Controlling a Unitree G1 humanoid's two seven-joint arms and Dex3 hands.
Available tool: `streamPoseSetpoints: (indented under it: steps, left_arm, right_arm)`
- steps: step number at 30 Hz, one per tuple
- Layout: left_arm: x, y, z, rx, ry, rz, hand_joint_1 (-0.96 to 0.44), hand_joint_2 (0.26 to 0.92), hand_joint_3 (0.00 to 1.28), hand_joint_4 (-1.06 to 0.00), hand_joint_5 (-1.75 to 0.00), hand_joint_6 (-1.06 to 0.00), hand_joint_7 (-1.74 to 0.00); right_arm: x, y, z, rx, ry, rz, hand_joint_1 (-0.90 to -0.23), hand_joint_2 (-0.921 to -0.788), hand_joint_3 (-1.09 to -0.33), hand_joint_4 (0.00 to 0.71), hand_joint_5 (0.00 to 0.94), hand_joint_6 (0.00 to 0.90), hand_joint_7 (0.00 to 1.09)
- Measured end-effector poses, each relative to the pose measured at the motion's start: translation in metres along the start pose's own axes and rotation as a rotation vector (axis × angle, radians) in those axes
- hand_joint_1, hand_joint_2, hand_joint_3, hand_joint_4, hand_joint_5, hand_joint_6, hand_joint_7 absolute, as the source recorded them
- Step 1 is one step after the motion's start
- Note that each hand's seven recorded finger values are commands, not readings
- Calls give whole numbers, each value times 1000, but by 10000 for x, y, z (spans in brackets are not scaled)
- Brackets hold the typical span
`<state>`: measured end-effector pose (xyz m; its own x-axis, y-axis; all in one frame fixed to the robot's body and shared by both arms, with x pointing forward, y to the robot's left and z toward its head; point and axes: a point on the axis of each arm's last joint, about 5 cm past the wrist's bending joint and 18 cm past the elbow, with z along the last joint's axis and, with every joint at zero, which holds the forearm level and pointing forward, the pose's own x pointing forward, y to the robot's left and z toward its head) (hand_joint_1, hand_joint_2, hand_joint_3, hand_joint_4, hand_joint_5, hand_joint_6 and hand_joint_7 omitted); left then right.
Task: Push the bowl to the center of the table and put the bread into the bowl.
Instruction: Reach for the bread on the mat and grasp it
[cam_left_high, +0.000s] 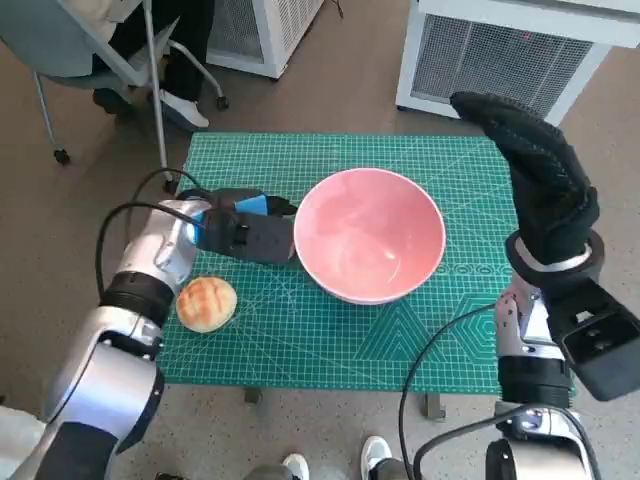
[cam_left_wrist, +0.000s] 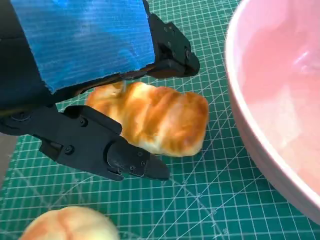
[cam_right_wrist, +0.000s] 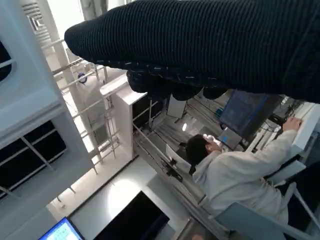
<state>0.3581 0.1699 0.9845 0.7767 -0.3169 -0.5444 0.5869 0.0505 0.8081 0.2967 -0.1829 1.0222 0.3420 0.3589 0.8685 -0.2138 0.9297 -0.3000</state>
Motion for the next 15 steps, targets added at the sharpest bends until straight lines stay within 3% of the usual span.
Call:
streamPoseSetpoints:
  steps: [1, 2, 3, 4, 6, 10, 15]
  left_arm:
    - [4, -7, 2, 4, -1, 5, -155, 882, 15, -686, -105, -722, -107]
    - [7, -14, 2, 9, -1, 11, -229, 896, 62, -748, -136, -678, -539]
    - [9, -20, 0, 13, -1, 20, -254, 901, 83, -769, -148, -656, -699]
    - [10, -26, -3, 18, -1, 28, -164, 908, 105, -685, -523, -639, -917]
    - [12, -37, -10, 27, 1, 39, -68, 916, 133, -586, -920, -624, -1152]
    - [13, -59, -33, 32, 6, 51, -18, 919, 125, -578, -1112, -621, -1240]
    - [-8, -48, -74, 19, 14, 49, -3, 920, 99, -630, -1160, -615, -1228]
  right_arm:
    - [-2, 2, 1, 0, -1, -2, -569, -921, -716, 304, 0, 324, 125]
    - [-6, 4, 4, -1, -1, -2, -569, -921, -717, 304, 0, 323, 126]
    - [-10, 5, 7, -1, -2, -3, -569, -921, -718, 304, 0, 323, 126]
    - [-15, 6, 10, -1, -2, -3, -571, -921, -719, 303, 0, 321, 127]
    - [-24, 6, 14, -2, -2, -5, -574, -921, -719, 303, 0, 317, 127]
    - [-39, 6, 16, -2, 1, -9, -577, -921, -720, 302, 0, 311, 128]
    - [-43, 8, 17, -1, 1, -10, -577, -921, -721, 298, 0, 304, 129]
